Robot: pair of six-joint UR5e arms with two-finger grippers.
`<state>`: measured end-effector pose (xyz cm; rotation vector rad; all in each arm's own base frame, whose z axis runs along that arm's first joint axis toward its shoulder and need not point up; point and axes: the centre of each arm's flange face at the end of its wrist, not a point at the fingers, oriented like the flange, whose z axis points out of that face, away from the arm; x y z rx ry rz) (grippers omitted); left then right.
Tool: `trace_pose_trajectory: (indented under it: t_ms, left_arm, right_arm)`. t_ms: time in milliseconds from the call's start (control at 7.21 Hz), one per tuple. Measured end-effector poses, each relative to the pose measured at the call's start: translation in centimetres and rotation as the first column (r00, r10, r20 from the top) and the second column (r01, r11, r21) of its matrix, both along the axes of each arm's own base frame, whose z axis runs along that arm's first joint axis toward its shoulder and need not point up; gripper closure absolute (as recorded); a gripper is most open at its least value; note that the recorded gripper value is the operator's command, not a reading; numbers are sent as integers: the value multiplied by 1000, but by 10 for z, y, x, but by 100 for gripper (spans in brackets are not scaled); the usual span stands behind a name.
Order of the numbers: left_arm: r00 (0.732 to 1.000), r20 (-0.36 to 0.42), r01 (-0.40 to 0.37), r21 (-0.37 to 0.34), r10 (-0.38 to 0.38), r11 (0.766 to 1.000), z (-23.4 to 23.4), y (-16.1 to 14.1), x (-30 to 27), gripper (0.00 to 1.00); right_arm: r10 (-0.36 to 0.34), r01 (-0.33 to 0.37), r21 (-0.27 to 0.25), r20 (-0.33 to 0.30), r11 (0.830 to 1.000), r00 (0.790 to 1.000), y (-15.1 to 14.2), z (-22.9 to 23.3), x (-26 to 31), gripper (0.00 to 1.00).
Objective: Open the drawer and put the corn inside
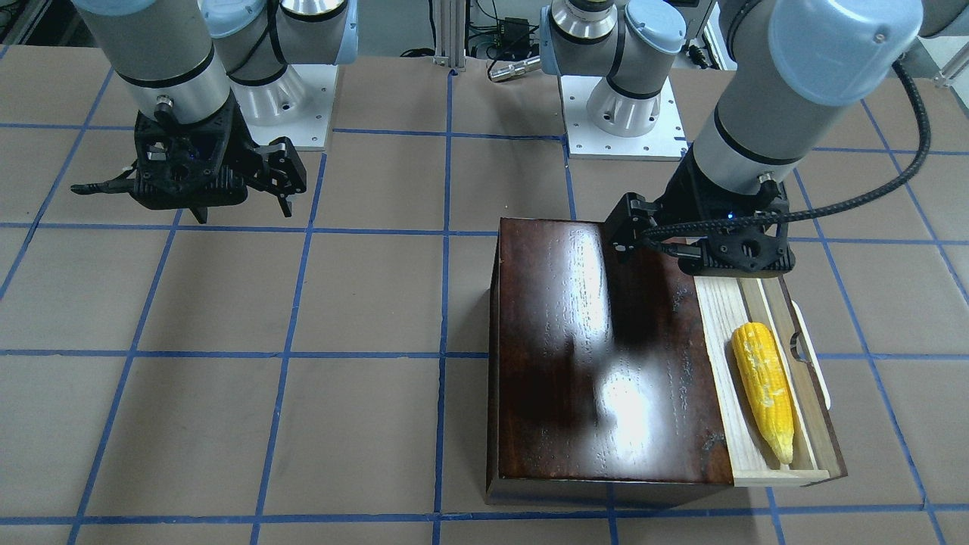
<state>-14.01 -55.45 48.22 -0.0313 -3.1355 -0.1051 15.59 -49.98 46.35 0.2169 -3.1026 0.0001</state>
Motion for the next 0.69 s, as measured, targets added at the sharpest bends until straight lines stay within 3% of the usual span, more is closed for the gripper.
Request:
trace_pose_trajectory:
  t_ms: [694]
  left_arm:
    - [1000, -9, 0, 1, 0, 1000, 2, 10, 0, 0]
  right_arm:
    - [0, 0, 0, -1, 1000, 1000, 0, 0, 0, 0]
